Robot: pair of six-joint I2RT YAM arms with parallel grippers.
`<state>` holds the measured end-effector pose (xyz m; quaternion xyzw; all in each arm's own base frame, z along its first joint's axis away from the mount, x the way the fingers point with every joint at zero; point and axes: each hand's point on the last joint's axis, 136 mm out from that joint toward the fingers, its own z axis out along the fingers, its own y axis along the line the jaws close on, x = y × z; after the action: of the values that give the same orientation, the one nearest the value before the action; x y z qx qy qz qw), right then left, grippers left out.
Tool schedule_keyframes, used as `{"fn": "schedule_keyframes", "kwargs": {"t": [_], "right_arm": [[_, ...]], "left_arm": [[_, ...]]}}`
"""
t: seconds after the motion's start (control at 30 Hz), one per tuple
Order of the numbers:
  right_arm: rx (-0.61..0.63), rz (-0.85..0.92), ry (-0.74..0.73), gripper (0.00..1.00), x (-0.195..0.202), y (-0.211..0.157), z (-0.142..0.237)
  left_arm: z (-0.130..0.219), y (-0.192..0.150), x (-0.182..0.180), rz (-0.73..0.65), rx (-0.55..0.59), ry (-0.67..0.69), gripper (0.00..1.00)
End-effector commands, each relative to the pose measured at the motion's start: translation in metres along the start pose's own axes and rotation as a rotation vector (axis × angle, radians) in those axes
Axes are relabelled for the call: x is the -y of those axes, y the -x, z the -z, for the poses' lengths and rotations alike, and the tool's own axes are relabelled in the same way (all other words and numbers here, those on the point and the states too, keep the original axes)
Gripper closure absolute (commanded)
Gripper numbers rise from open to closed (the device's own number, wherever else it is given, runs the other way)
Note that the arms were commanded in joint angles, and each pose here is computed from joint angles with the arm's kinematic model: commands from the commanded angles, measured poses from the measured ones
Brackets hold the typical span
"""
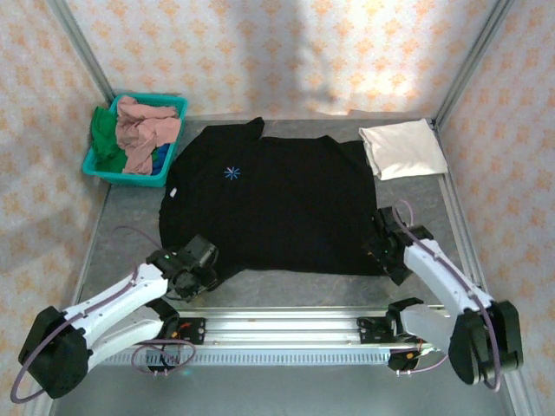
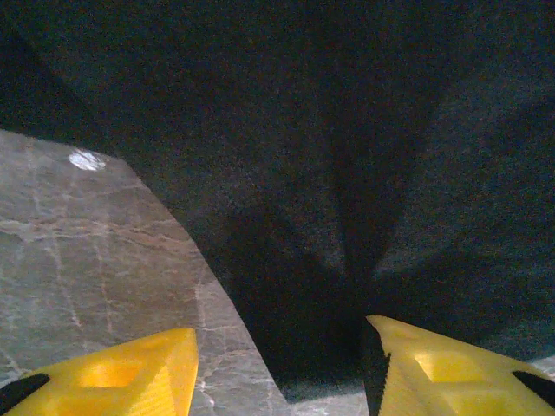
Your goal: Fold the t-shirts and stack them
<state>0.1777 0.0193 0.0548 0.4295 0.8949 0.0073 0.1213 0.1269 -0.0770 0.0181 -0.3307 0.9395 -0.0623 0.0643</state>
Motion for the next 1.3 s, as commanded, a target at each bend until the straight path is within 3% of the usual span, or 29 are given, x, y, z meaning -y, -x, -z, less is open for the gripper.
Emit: {"fn": "schedule_keyframes", "kwargs": {"t": [0.0,0.2,0.47,0.7,0.77,1.0,1.27], "right_arm": [[0.031,-0.030,-0.029,0.13,0.008,0.002,-0.004],[-0.070,-0.029,-0.008,0.21,-0.006,-0.014,-0.030],[-0.010,0.015,0.020,0.42,-0.016,-0.003,-0.040],[-0.014,0.031,0.036,0.78,-0.022,-0.002,-0.039],[0.007,0.038,0.026,0.84,-0.021,0.003,-0.030],[0.059,0.095,0.022,0.89,-0.033,0.022,-0.003],[0.022,0.216,-0.020,0.91,-0.070,0.042,0.004]], "left_arm": [[-0.009,0.000,-0.002,0.034,0.016,0.014,0.51],[-0.011,0.000,0.002,0.007,0.019,0.024,0.69],[0.009,0.013,0.023,-0.036,0.071,-0.032,0.99],[0.057,0.037,0.037,-0.140,0.172,-0.001,1.00],[0.067,0.046,0.043,-0.167,0.214,0.011,1.00],[0.090,0.089,0.090,-0.323,0.330,0.117,1.00],[0.078,0.141,0.161,-0.424,0.331,0.136,1.00]]}}
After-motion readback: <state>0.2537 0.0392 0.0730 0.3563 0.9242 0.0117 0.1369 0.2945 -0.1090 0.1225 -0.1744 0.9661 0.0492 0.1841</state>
